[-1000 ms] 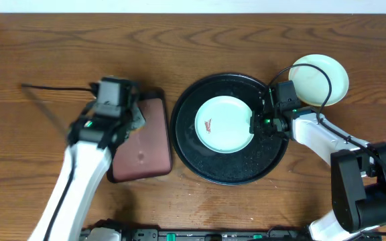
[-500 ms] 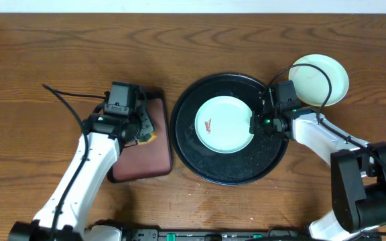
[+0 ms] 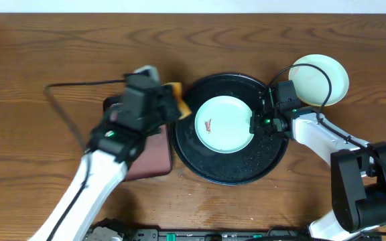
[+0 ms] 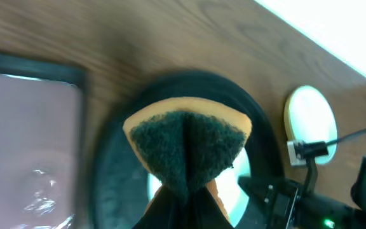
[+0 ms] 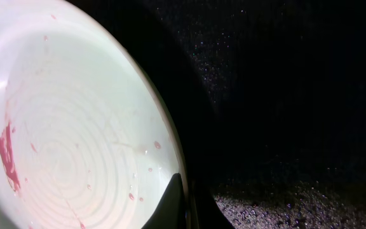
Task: Clean dirty plates on tray and stack at the side
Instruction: 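Scrub the green plate center with the left sponge while right holds it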
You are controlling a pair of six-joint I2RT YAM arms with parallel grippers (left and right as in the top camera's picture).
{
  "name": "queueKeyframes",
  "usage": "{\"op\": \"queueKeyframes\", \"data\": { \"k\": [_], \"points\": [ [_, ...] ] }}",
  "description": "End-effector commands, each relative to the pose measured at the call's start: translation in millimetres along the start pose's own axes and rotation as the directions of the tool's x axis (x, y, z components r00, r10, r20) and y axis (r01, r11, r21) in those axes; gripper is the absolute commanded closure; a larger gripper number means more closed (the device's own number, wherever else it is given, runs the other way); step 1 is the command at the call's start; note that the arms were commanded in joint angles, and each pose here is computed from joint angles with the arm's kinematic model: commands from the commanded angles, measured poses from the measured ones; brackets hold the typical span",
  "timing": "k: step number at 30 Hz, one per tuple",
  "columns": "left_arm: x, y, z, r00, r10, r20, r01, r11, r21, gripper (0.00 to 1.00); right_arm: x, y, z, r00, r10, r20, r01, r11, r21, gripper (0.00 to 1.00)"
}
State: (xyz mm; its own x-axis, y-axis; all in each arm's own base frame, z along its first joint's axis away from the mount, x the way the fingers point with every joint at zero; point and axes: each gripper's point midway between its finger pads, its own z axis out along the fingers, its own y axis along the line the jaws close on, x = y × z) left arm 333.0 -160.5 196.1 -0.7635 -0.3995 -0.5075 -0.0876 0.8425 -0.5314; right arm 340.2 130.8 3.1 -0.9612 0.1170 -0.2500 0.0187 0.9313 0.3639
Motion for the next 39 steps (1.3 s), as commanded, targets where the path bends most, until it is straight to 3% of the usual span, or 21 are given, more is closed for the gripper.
{"op": "queueKeyframes", "data": {
  "k": [1, 9, 15, 26, 33, 39],
  "points": [
    [38, -13, 45, 0.993, -0.035, -0.109, 0.035, 0.999, -0.005, 0.93, 9, -1, 6, 0.999, -0.014, -0.037, 0.014, 1.0, -0.005, 0.99],
    [114, -63, 128, 0.971, 0.09, -0.22, -0.062, 0.99, 0.13, 0.93, 9, -1, 6, 0.999, -0.014, -0.038, 0.014, 1.0, -0.004, 0.99],
    [141, -43, 153, 0.96, 0.024, -0.279, -0.012, 0.999, 0.045, 0.93, 9, -1, 6, 0.999, -0.014, -0.038, 0.014, 1.0, -0.005, 0.99],
    [117, 50, 154, 0.989, -0.009, -0.145, -0.042, 0.938, -0.344, 0.93, 9, -1, 6, 0.999, -0.014, -0.037, 0.014, 1.0, -0.005, 0.99],
    [82, 70, 144, 0.993, -0.076, -0.086, 0.038, 0.925, -0.378, 0.92, 10, -1, 6, 0.999, -0.013, -0.04, 0.013, 1.0, -0.003, 0.99],
    [52, 37, 122, 0.998, -0.064, -0.02, 0.057, 0.961, -0.272, 0.93, 10, -1, 6, 0.999, -0.013, -0.04, 0.013, 1.0, -0.004, 0.99]
  ]
}}
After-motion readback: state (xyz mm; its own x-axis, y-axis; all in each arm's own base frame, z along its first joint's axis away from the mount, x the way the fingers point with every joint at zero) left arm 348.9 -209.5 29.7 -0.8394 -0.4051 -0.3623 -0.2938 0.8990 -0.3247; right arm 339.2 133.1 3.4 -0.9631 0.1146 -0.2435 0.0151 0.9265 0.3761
